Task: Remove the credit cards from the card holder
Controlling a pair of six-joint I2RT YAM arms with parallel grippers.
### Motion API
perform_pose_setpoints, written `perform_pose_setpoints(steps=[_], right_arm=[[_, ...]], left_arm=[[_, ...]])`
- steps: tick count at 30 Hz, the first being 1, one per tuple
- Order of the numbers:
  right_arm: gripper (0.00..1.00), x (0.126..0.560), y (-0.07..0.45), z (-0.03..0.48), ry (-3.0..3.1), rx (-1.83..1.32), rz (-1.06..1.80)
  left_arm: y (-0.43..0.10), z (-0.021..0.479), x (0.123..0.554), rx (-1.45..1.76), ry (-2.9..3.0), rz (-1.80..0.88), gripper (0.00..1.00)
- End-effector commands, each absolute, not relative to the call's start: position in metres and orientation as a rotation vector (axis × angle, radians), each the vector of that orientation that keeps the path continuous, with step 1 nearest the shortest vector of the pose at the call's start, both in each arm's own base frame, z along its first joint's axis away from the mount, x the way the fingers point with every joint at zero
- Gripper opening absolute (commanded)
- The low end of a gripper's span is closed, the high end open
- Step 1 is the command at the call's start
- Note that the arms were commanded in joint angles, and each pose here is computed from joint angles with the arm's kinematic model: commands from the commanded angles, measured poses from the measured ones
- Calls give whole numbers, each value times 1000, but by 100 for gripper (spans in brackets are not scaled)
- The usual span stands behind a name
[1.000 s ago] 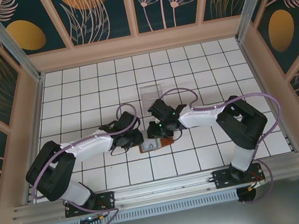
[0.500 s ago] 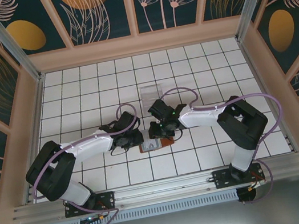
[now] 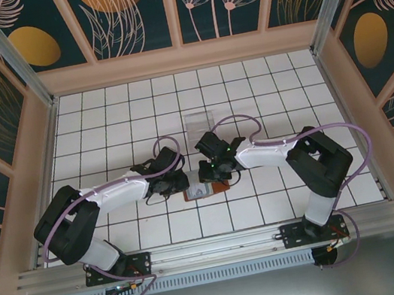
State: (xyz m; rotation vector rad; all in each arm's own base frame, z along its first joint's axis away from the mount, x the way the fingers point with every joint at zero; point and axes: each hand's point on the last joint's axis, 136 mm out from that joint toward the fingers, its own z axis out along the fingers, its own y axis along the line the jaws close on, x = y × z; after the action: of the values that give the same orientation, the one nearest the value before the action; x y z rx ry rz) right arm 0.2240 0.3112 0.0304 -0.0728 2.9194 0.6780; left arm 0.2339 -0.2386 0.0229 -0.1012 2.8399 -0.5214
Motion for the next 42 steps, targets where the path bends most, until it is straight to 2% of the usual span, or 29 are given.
perform_pose_setpoints(steps=[1,20,35,42], right_arm=[[21,224,314,31,2912,-92,681],[22,220,308,15,2950,-85,618],[29,219,308,12,2964,-99,590],[26,219,300,9,2973,-93,529]], left_arm=[[-238,21,232,-82,2851,-506,23],[-238,20,232,-84,2851,-506,22],[-239,22,233,-84,2851,-506,23],[-240,23,234,-82,2850,-504,22]])
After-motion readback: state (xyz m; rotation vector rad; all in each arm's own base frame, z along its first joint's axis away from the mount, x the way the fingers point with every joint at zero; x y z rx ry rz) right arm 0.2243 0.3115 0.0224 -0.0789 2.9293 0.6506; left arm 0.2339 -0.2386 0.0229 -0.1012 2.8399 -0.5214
